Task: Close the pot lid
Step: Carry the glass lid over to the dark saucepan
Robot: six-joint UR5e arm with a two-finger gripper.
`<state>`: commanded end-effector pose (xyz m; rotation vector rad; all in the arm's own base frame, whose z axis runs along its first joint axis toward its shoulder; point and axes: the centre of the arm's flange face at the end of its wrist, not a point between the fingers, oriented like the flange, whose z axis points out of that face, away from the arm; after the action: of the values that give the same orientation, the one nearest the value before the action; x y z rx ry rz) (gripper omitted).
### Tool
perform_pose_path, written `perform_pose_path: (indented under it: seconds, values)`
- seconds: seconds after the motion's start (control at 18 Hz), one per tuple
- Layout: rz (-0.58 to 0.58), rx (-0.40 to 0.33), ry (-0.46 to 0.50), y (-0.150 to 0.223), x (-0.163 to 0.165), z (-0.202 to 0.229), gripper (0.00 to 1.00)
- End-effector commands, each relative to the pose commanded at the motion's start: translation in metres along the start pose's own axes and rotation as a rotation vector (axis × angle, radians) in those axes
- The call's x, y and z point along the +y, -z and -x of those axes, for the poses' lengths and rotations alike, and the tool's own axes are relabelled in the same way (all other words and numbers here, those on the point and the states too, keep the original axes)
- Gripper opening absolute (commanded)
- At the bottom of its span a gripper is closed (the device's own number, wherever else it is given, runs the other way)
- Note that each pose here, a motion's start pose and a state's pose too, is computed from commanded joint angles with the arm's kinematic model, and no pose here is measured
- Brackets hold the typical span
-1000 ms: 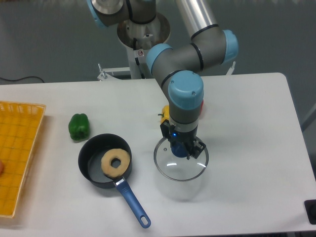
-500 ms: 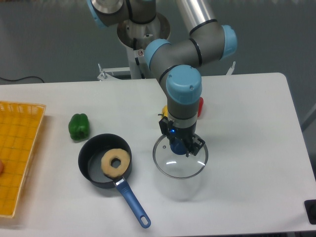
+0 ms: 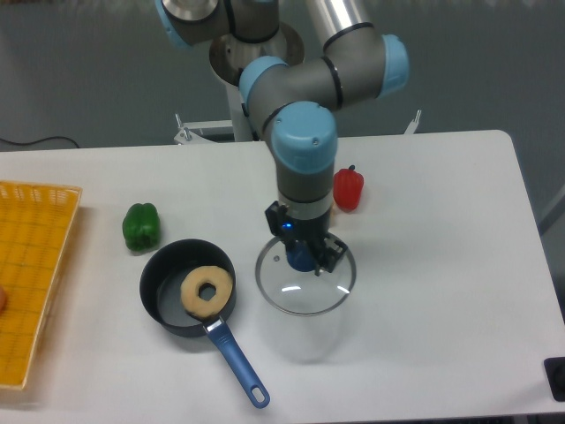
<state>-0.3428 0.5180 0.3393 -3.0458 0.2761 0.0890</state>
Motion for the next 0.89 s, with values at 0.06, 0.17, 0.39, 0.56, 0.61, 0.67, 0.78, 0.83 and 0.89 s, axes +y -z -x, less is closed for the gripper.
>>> perform_pose_path:
  seconds: [0.06, 0.17, 0.39, 0.56, 0.61, 0.67, 0.78, 0.83, 0.89]
  values:
    - [0.001, 0.002, 0.002, -0.001, -0.007, -0.007, 0.60]
    - [0.001, 0.004, 0.008, -0.002, -0.015, -0.016, 0.60]
    - [0.013, 0.022, -0.028, -0.004, -0.031, -0.037, 0.60]
    - [0.014, 0.020, -0.062, -0.001, -0.042, -0.047, 0.60]
    - [0.012, 0.016, -0.073, 0.001, -0.047, -0.050, 0.60]
    - [0.012, 0.017, -0.083, -0.001, -0.051, -0.055, 0.60]
    - [0.013, 0.021, -0.096, -0.004, -0.057, -0.060, 0.60]
    - [0.010, 0.021, -0.105, -0.004, -0.061, -0.064, 0.60]
    - [0.009, 0.021, -0.114, -0.004, -0.067, -0.066, 0.60]
